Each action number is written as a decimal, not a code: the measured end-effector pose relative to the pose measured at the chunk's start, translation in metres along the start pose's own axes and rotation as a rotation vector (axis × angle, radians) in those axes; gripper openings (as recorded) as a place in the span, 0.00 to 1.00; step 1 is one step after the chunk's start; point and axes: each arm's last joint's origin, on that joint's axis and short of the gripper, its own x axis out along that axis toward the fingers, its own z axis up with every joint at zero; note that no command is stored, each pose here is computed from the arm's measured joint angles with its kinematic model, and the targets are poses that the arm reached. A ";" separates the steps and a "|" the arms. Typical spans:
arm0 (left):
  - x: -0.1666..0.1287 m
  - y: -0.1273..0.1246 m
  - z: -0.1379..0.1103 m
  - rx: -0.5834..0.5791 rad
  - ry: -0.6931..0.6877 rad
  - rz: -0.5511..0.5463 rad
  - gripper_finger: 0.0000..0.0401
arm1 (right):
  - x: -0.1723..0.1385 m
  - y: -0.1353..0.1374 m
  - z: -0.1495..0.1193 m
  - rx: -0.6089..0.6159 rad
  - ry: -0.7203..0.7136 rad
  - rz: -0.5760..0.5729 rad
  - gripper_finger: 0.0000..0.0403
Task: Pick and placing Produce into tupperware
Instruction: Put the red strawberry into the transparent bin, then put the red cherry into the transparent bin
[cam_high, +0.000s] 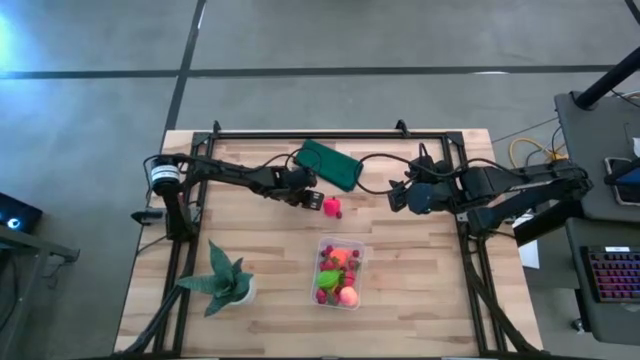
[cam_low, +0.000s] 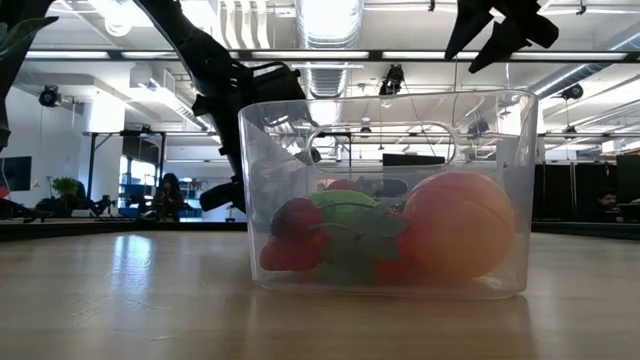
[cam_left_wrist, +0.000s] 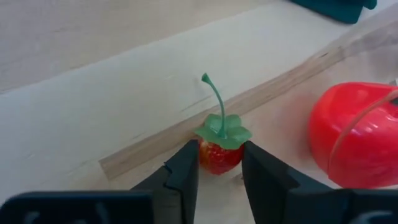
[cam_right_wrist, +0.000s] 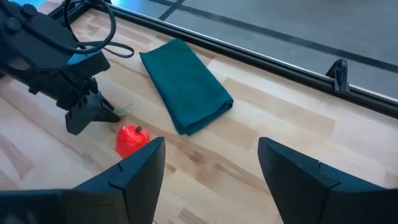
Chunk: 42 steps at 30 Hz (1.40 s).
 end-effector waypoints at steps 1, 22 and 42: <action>0.000 0.000 0.000 0.000 0.000 -0.001 0.22 | 0.000 0.000 0.000 0.001 0.000 0.001 0.61; -0.105 -0.084 -0.036 0.424 -0.032 -0.626 0.23 | 0.000 0.000 0.000 0.034 0.001 0.001 0.61; -0.088 -0.111 -0.109 0.274 -0.045 -0.515 0.47 | 0.007 0.000 -0.013 0.082 0.143 0.040 0.64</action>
